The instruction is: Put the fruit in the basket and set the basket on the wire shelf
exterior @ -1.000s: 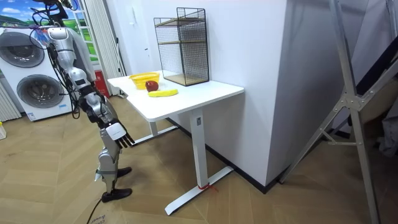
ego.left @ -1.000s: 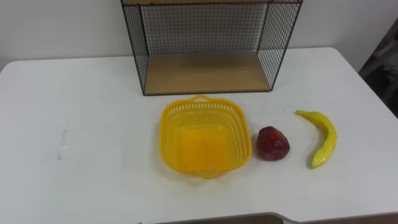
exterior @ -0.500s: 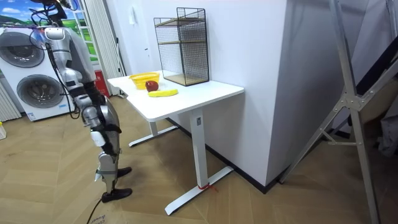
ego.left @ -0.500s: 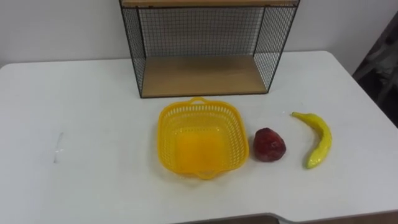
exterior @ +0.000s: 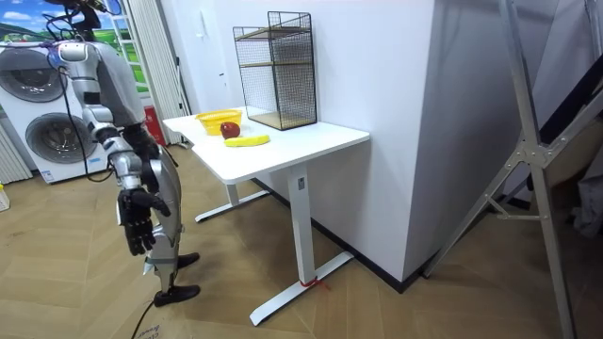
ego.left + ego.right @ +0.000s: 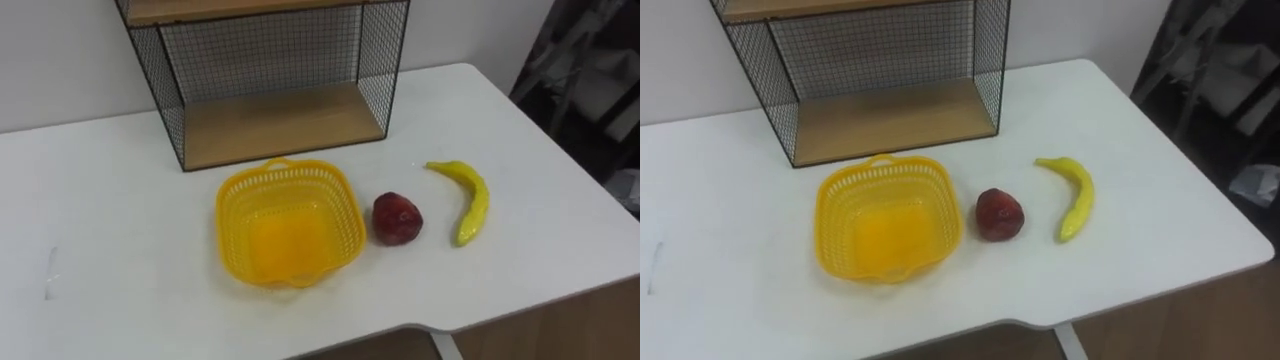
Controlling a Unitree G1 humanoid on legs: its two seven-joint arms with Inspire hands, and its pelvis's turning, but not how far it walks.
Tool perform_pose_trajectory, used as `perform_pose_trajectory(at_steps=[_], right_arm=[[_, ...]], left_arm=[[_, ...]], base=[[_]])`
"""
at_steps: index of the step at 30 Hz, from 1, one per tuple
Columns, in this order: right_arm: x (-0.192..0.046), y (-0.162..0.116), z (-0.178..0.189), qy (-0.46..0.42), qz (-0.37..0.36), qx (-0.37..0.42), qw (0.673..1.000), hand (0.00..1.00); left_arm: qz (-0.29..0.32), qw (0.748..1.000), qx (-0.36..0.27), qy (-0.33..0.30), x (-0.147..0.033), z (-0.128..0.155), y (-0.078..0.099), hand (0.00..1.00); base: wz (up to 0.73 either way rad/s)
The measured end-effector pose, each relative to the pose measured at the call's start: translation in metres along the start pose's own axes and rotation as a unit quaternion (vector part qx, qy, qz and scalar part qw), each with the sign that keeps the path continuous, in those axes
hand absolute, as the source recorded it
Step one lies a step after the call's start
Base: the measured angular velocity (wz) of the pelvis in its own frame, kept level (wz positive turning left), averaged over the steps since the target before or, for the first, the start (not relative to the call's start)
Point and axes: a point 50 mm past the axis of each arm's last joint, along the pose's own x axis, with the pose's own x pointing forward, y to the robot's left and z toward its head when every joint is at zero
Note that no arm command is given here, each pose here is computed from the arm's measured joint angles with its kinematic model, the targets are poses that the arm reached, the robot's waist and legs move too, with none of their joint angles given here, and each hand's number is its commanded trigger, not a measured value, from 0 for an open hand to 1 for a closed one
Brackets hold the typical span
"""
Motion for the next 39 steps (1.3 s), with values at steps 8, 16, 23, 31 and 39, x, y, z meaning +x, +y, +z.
perform_pose_trajectory(at_steps=[8, 16, 23, 31, 39], right_arm=[[-0.078, 0.086, 0.057, -0.318, 0.078, -0.092, 0.94, 0.0], [-0.146, 0.125, 0.053, -0.461, 0.24, -0.135, 0.844, 0.0], [-0.168, 0.141, 0.006, -0.417, 0.409, -0.244, 0.774, 0.0], [-0.187, 0.139, -0.048, -0.369, 0.538, -0.356, 0.669, 0.0], [-0.194, 0.128, -0.076, -0.35, 0.592, -0.423, 0.59, 0.0]], left_arm=[[0.003, 1.0, 0.016, -0.022, 0.001, 0.007, 0.004, 0.0], [-0.017, 0.997, 0.061, -0.053, -0.001, 0.018, -0.003, 0.0], [-0.028, 0.994, 0.076, -0.077, -0.003, 0.025, -0.008, 0.0], [-0.04, 0.99, 0.101, -0.09, -0.005, 0.028, -0.016, 0.0], [-0.043, 0.988, 0.111, -0.093, -0.006, 0.027, -0.017, 0.0]], base=[[0.0], [-0.02], [0.0], [0.01], [0.01]])
